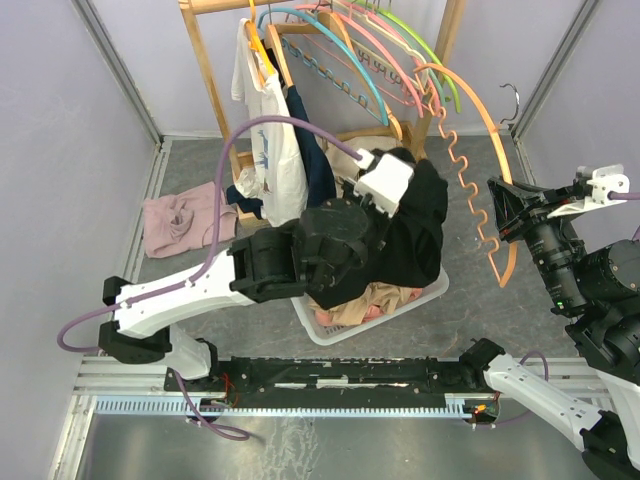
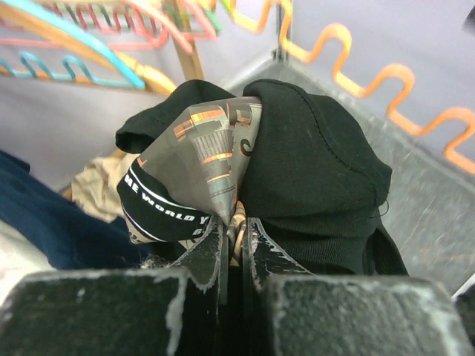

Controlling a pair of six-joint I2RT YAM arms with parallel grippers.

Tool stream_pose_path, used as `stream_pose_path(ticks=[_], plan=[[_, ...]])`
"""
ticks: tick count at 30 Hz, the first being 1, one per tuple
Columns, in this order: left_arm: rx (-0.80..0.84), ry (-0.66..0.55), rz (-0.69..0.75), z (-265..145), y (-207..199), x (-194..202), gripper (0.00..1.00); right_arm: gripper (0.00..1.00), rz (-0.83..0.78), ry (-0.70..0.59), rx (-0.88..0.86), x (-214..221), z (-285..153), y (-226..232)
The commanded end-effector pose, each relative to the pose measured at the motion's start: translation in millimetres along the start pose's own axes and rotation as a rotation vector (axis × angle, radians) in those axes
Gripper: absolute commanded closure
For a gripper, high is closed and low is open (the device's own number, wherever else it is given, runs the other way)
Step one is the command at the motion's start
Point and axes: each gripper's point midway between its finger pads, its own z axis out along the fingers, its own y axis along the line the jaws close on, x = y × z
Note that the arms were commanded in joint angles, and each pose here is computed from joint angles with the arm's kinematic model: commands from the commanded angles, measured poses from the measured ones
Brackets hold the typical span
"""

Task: Remove the t-shirt from the hanger
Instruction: Place the T-shirt in the bin.

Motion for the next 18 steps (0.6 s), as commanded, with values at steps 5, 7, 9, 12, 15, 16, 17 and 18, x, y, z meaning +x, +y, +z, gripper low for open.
stream_pose_path(ticks=[5, 7, 9, 12, 15, 16, 17, 18], plan=[[-0.046, 0.073, -0.110, 0, 3, 62, 0.97, 0.99, 0.031, -0.106, -0.007, -33, -4, 0], [-0.055, 0.111, -0.115, 5, 2, 84, 0.97, 0.99, 0.031, -0.103, -0.012, -32, -3, 1], [-0.050, 0.155, -0.125, 12, 2, 109, 0.97, 0.99, 0.035, -0.101, -0.017, -31, -2, 3], [-0.051, 0.204, -0.143, 21, 4, 144, 0.97, 0.99, 0.036, -0.098, -0.020, -29, 0, 4], [-0.053, 0.270, -0.150, 31, 4, 184, 0.97, 0.99, 0.035, -0.097, -0.024, -29, 1, 5], [-0.050, 0.297, -0.151, 34, 3, 198, 0.97, 0.99, 0.034, -0.096, -0.028, -29, 2, 6], [-0.041, 0.316, -0.155, 36, 0, 211, 0.97, 0.99, 0.032, -0.094, -0.031, -28, 4, 7], [-0.031, 0.335, -0.160, 39, -3, 223, 0.97, 0.99, 0.030, -0.093, -0.034, -28, 5, 8]])
